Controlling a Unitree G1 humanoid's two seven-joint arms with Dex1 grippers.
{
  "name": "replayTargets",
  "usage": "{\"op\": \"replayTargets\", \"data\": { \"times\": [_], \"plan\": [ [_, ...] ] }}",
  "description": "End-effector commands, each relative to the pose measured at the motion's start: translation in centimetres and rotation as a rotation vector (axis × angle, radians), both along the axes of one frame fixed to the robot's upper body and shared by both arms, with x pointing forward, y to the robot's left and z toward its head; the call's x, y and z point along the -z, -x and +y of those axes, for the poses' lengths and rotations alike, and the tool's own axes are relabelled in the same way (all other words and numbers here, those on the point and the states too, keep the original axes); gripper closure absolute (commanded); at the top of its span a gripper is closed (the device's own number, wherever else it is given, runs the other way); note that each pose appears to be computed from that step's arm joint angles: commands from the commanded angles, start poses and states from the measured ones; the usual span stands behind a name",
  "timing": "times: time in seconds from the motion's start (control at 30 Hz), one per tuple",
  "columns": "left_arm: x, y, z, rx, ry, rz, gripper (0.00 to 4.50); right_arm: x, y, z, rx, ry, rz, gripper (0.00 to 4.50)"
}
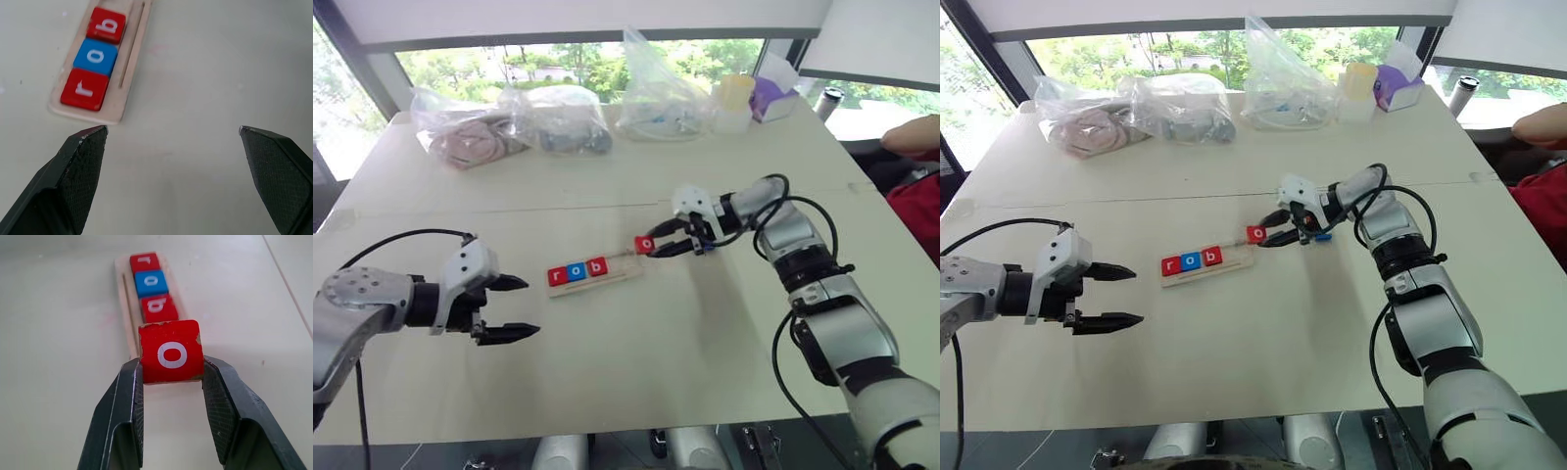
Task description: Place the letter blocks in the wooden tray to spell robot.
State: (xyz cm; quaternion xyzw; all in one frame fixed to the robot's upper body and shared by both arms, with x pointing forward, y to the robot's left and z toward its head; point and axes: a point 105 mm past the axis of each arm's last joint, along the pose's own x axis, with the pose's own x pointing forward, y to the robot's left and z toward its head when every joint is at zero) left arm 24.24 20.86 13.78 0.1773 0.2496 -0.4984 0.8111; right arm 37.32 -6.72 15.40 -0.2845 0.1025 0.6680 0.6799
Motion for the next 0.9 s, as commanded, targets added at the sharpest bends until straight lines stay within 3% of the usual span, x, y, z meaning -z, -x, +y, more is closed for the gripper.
{"op": "replayTargets", "data": {
  "times": [0.03,0.33,0.9],
  "plan": [
    [-0.7,-0.5,0.5,-0.024,-0.017,-0.07,0.0,0.3,-0.8,2.4,-0.02,0.085,-0.075,3.39],
    [-0.2,-0.3,-0.6,-0.041,0.019,-0.083,0.0,2.2,-1.2,3.1,-0.055,0.215,-0.093,3.39],
    [0.1,-0.6,-0.9,-0.051,0.025,-0.092,0.0,2.2,-0.6,5.0,-0.096,0.18,-0.081,3.39]
  ]
}}
